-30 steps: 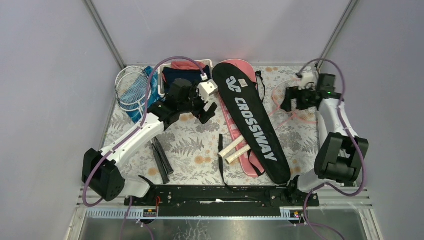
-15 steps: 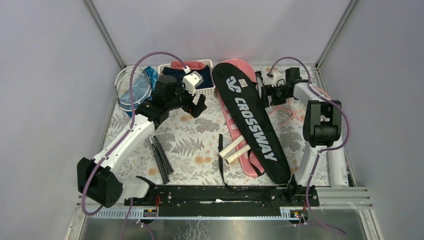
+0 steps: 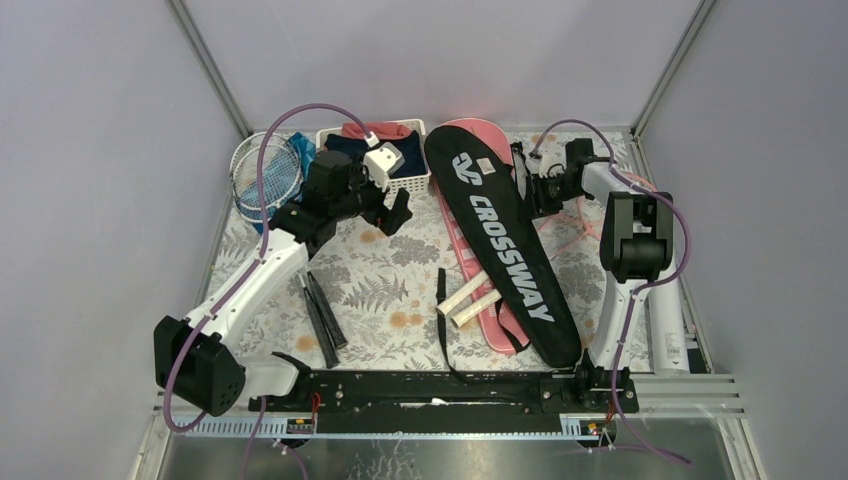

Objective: Pack up the badminton gear
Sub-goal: Open the racket bag at the center of the board.

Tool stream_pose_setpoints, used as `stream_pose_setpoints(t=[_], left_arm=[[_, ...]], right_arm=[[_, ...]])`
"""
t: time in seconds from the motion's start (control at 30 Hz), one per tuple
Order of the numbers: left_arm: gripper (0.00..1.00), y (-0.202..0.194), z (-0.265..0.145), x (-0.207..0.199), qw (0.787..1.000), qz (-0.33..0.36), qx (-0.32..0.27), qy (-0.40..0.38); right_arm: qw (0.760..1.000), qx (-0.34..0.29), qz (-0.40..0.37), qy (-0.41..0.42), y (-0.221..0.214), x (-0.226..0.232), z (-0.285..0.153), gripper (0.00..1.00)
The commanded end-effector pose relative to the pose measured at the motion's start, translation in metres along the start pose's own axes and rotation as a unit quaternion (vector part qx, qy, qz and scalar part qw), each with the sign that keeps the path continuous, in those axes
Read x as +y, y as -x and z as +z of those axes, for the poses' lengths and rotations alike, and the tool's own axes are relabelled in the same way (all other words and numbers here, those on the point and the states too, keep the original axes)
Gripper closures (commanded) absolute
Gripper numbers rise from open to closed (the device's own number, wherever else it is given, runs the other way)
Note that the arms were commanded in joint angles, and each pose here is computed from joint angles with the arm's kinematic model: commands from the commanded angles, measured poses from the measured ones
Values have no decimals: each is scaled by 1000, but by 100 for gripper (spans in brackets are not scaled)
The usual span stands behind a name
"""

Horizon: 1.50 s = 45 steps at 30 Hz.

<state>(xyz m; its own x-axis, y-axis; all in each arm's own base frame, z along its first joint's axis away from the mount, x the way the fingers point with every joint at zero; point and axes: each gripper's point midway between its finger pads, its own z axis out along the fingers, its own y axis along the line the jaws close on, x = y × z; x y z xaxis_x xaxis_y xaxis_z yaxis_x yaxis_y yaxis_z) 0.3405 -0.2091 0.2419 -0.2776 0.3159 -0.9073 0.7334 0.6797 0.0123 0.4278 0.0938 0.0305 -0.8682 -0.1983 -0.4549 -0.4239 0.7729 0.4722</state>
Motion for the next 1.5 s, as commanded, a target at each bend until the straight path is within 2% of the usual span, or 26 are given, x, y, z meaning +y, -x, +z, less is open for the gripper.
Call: stream_pose_setpoints(t=[0.0, 0.1, 0.17, 0.43, 0.63, 0.83, 0.93, 1.07, 1.27, 1.47], left_arm=[[1, 16, -2, 3, 1000, 8, -30, 2], [1, 19, -4, 4, 999, 11, -31, 6], [1, 21, -5, 6, 999, 15, -33, 11], [1, 39, -3, 26, 998, -3, -29, 48], [1, 62, 6, 24, 997, -52, -44, 29], [1, 77, 18, 12, 991, -112, -67, -16], [1, 78, 26, 5, 986, -145, -75, -39], [1, 73, 41, 1, 976, -195, -81, -59], [1, 58, 68, 14, 957, -277, -81, -32], [1, 21, 86, 20, 935, -352, -42, 3]], right_arm=[[999, -32, -19, 35, 31, 27, -23, 69], [997, -50, -26, 45, 47, 43, -41, 93], [996, -63, -31, 52, 56, 55, -54, 100], [988, -137, -68, 38, 91, 112, -111, 100], [974, -176, -116, -86, 109, 134, -141, 100], [938, -220, -183, -196, 125, 166, -167, 100], [935, -209, -201, -205, 119, 178, -153, 100], [941, -180, -215, -191, 102, 189, -110, 100], [940, -179, -230, -179, 79, 211, -56, 100], [941, -192, -232, -152, 60, 239, -27, 100]])
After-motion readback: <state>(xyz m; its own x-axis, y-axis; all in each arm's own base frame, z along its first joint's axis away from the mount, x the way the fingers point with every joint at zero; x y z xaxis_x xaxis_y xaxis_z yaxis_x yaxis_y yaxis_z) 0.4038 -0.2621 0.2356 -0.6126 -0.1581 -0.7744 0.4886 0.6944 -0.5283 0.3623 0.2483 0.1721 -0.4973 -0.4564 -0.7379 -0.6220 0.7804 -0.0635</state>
